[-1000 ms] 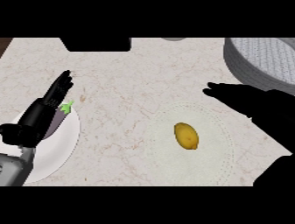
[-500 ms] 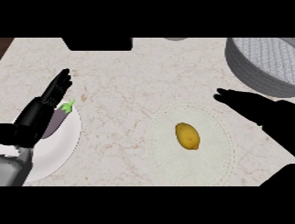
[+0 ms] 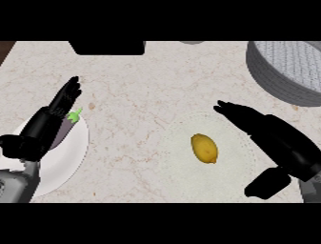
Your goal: Pick the lemon from the placemat and place it in the basket
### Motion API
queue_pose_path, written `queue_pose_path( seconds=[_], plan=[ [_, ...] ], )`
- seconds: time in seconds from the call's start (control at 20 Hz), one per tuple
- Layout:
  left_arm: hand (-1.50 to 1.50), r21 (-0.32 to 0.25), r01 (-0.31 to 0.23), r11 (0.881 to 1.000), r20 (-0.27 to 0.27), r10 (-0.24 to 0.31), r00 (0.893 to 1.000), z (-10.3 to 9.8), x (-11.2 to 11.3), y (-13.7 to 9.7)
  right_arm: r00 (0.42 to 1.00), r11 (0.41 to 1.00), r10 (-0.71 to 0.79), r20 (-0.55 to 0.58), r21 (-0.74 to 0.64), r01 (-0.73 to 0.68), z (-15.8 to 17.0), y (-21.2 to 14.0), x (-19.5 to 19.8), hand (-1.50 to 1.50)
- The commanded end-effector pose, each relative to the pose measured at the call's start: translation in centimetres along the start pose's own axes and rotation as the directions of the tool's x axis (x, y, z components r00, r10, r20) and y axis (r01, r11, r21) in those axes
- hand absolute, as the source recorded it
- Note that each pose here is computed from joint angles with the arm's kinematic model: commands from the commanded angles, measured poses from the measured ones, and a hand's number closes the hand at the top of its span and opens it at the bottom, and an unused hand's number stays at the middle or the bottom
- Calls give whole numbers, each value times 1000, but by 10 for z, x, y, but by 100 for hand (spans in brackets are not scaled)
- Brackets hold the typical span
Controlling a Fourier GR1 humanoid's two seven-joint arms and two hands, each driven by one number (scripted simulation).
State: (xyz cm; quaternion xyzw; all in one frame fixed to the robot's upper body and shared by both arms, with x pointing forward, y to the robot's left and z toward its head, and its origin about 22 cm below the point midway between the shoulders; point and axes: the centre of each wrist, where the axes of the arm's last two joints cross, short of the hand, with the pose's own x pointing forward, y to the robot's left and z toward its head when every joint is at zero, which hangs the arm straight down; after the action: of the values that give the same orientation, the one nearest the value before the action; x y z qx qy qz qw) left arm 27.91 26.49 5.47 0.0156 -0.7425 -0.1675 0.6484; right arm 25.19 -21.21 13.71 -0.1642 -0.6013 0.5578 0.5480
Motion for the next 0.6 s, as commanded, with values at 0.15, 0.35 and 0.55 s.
queue_pose_path(
  seconds=[0.15, 0.35, 0.55],
  plan=[
    [0, 24, 6, 1000, -7, -6, 1000, 8, 14, 5, 999, 999, 40, 1, -17, -40, -27, 40, -15, -150],
    [0, 0, -8, 1000, -10, 8, 1000, 4, -26, 16, 1000, 998, 29, 10, -50, -29, -41, 39, -19, -150],
    [0, 6, 23, 1000, 4, -23, 1000, -12, 6, -5, 998, 1000, 13, 56, -26, -12, -36, 60, -21, -150]
  ],
)
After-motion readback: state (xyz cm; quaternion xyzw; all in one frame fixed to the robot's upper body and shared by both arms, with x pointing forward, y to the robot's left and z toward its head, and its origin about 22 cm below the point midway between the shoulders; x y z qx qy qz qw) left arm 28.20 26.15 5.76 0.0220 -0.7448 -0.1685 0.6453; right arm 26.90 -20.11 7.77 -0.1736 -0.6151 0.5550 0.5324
